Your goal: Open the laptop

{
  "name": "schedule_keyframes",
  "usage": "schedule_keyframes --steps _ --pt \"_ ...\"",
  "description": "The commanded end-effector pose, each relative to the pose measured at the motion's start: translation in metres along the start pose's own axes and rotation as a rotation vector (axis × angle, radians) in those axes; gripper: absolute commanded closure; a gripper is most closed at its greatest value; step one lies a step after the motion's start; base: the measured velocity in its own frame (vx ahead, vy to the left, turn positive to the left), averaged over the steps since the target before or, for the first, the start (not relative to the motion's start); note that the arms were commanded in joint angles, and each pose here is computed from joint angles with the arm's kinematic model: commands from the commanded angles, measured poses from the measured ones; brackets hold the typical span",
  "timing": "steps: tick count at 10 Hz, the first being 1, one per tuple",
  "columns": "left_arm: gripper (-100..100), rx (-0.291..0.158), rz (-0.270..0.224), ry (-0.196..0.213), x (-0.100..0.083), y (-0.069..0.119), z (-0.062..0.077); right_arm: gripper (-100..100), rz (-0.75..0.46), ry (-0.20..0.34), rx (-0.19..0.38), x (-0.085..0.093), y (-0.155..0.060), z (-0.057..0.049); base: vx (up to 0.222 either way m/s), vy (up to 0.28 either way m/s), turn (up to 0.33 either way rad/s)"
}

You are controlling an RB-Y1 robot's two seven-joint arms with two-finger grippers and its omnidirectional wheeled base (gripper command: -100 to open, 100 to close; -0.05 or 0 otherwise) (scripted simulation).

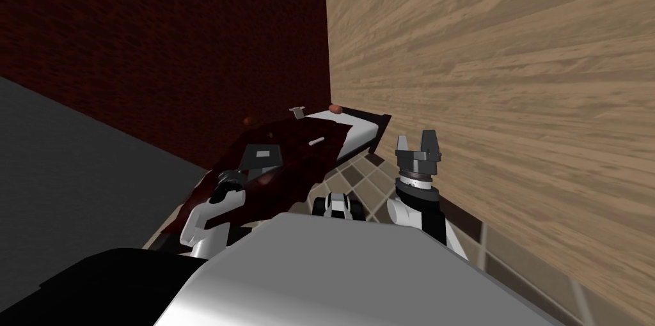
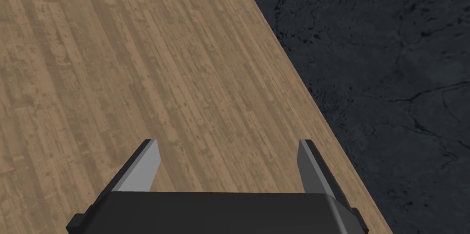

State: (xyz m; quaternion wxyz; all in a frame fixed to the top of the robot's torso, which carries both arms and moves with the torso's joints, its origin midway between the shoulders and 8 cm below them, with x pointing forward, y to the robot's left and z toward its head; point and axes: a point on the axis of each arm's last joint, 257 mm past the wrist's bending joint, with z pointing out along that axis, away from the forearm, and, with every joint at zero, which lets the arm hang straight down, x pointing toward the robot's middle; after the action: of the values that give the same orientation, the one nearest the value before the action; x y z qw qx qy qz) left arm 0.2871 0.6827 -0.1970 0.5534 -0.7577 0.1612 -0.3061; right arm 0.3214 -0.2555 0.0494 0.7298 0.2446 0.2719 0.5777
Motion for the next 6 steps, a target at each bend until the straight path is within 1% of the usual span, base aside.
schedule_keyframes --steps 1,2,3,4,5,6 --pt "-100 -0.009 -0.032 0.037 0.005 0.002 -0.004 0 0.000 0.000 0.000 0.000 0.000 0.000 0.048 0.047 0.225" --pt "-100 0.000 -0.021 0.070 0.012 -0.008 -0.008 0 0.000 0.000 0.000 0.000 0.000 0.000 0.160 -0.008 0.371" --pt "-100 0.004 -0.009 0.102 0.018 -0.016 -0.012 0 0.000 0.000 0.000 0.000 0.000 0.000 0.223 -0.035 0.345" --pt "-100 -0.010 -0.014 0.095 0.012 -0.011 -0.015 0 0.000 0.000 0.000 0.000 0.000 0.000 0.181 -0.026 0.093" --pt "-100 -0.010 -0.005 0.128 0.019 -0.018 -0.020 0 0.000 0.000 0.000 0.000 0.000 0.000 0.161 -0.008 0.218" --pt "-100 -0.010 0.009 0.161 0.026 -0.024 -0.025 0 0.000 0.000 0.000 0.000 0.000 0.000 0.199 -0.008 0.349"
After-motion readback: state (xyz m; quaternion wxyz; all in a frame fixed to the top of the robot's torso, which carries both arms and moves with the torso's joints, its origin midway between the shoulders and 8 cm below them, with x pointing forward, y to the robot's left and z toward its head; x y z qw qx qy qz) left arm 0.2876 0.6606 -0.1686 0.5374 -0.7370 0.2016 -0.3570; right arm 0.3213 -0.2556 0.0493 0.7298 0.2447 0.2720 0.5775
